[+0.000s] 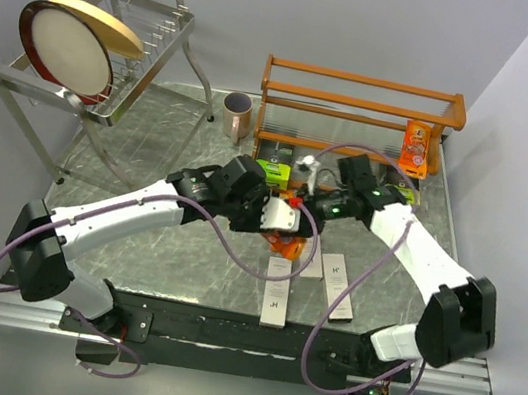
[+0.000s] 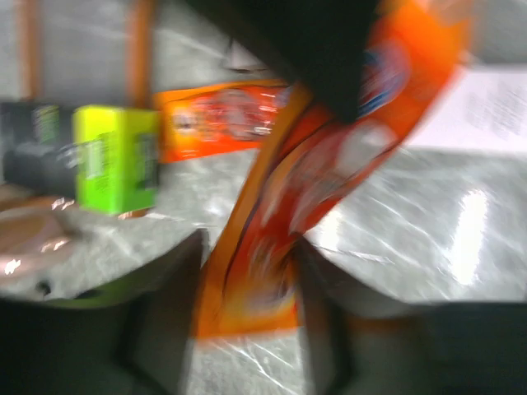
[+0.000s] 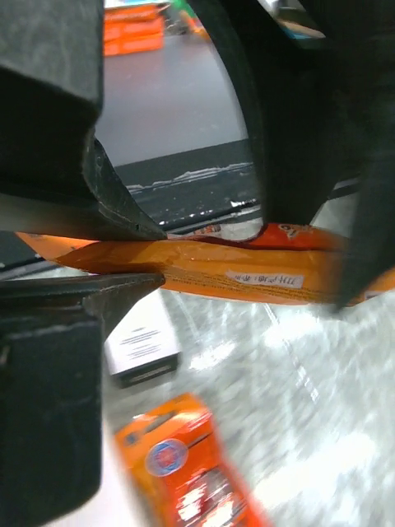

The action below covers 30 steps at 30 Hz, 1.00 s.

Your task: Place and organize the shaving razors onto the shelf

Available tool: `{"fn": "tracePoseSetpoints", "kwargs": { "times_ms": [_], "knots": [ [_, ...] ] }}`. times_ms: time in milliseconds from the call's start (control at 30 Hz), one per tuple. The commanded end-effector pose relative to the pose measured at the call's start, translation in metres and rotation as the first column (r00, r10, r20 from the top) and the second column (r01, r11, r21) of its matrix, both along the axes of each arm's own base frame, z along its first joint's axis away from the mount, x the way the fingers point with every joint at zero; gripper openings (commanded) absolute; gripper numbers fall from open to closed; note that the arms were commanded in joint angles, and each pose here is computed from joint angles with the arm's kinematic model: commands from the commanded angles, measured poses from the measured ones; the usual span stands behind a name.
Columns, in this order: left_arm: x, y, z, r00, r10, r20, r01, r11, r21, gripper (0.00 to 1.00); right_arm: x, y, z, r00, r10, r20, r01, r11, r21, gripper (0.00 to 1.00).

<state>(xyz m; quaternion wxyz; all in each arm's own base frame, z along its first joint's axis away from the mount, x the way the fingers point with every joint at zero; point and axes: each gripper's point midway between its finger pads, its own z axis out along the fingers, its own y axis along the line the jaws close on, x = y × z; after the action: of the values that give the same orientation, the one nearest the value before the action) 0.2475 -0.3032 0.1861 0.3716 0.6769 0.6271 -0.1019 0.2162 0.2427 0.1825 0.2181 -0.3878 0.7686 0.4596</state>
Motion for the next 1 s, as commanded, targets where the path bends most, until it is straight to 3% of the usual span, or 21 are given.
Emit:
{"fn": "tracePoseSetpoints", "kwargs": {
  "times_ms": [0, 33, 67, 133, 200, 267, 433, 667, 967],
  "knots": [
    [0.052, 0.016, 0.069, 0.94, 0.324, 0.106, -0.291, 0.925, -0.244, 0.69, 0.006, -0.04, 0.027, 0.974, -0.204, -0.098, 0.213, 0.973, 0.086, 0.0],
    [0.057, 0.013, 0.084, 0.928, 0.352, 0.119, -0.302, 0.901, -0.313, 0.78, 0.012, -0.044, 0.033, 0.96, -0.255, -0.118, 0.268, 0.957, 0.111, 0.0],
    [0.055, 0.013, 0.083, 0.924, 0.369, 0.098, -0.318, 0.885, -0.341, 0.99, 0.018, -0.055, 0.043, 0.942, -0.315, -0.117, 0.329, 0.934, 0.137, 0.0],
    [0.053, 0.01, 0.104, 0.918, 0.386, 0.092, -0.31, 0.842, -0.442, 1.0, 0.028, -0.06, 0.053, 0.908, -0.393, -0.146, 0.415, 0.893, 0.174, 0.0],
    [0.046, 0.004, 0.101, 0.928, 0.371, 0.036, -0.312, 0.825, -0.471, 0.99, 0.038, -0.069, 0.062, 0.87, -0.472, -0.142, 0.493, 0.844, 0.21, 0.0],
    [0.048, -0.004, 0.099, 0.92, 0.391, -0.023, -0.351, 0.798, -0.489, 0.99, 0.053, -0.075, 0.079, 0.82, -0.55, -0.157, 0.572, 0.778, 0.261, 0.0],
    [0.05, -0.023, 0.092, 0.919, 0.374, -0.124, -0.385, 0.787, -0.482, 1.0, 0.095, -0.107, 0.089, 0.623, -0.743, -0.245, 0.779, 0.558, 0.287, 0.0],
    [0.057, -0.037, 0.094, 0.911, 0.374, -0.174, -0.408, 0.76, -0.506, 0.99, 0.146, -0.139, 0.086, 0.44, -0.863, -0.25, 0.885, 0.37, 0.282, 0.0],
    [0.055, -0.04, 0.083, 0.91, 0.365, -0.195, -0.413, 0.769, -0.489, 0.99, 0.206, -0.149, 0.085, 0.375, -0.876, -0.303, 0.911, 0.288, 0.295, 0.0]
  ]
}}
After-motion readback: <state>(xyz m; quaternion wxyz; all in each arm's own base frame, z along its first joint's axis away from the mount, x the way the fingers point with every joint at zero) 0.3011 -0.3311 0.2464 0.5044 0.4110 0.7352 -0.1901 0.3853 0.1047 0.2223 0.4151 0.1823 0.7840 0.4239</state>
